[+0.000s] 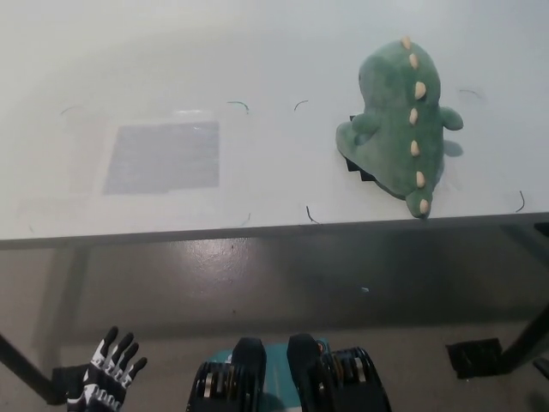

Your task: Use both hands to pick up a dinasour on the right side and move it to the left side

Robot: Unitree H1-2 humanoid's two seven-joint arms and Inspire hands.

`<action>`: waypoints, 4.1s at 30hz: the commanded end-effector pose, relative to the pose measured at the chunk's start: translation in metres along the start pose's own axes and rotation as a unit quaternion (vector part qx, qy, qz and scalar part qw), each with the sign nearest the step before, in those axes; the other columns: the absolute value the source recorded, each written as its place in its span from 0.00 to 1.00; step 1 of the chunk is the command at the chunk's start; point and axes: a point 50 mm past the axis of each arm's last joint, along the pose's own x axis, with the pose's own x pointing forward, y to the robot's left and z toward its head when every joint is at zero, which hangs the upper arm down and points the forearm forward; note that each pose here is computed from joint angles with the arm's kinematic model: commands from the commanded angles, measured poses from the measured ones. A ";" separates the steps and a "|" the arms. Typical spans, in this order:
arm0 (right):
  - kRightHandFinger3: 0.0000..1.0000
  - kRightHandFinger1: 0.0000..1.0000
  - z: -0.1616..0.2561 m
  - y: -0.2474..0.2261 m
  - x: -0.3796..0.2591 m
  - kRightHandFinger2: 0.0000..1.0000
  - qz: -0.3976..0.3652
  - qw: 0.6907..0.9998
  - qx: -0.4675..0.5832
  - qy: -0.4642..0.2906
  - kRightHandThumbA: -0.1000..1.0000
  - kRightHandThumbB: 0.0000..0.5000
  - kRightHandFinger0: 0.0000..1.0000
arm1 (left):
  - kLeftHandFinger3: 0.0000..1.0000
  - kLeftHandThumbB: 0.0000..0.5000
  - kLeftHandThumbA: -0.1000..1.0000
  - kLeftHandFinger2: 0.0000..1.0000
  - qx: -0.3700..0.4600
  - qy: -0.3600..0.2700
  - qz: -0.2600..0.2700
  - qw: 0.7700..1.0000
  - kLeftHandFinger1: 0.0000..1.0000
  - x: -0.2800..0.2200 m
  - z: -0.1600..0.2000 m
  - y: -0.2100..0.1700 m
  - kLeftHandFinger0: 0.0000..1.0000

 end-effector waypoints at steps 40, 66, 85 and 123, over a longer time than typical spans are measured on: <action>1.00 1.00 0.145 0.015 0.134 1.00 0.031 0.978 -0.027 -0.206 1.00 0.47 1.00 | 1.00 0.92 1.00 1.00 -0.025 -0.200 -0.126 0.971 1.00 0.216 0.159 -0.126 1.00; 1.00 1.00 0.126 0.036 0.271 1.00 0.040 0.992 0.014 -0.116 1.00 0.31 1.00 | 1.00 0.86 1.00 1.00 -0.012 -0.084 -0.170 0.982 1.00 0.359 0.141 -0.194 1.00; 1.00 1.00 0.126 0.028 0.325 1.00 0.050 0.997 0.016 -0.057 1.00 0.34 1.00 | 1.00 0.78 1.00 1.00 -0.006 0.004 -0.194 0.981 1.00 0.387 0.142 -0.245 1.00; 1.00 1.00 0.091 0.029 0.346 1.00 0.028 0.999 0.047 -0.006 1.00 0.66 1.00 | 1.00 0.85 1.00 1.00 0.018 0.104 -0.171 0.980 1.00 0.389 0.108 -0.240 1.00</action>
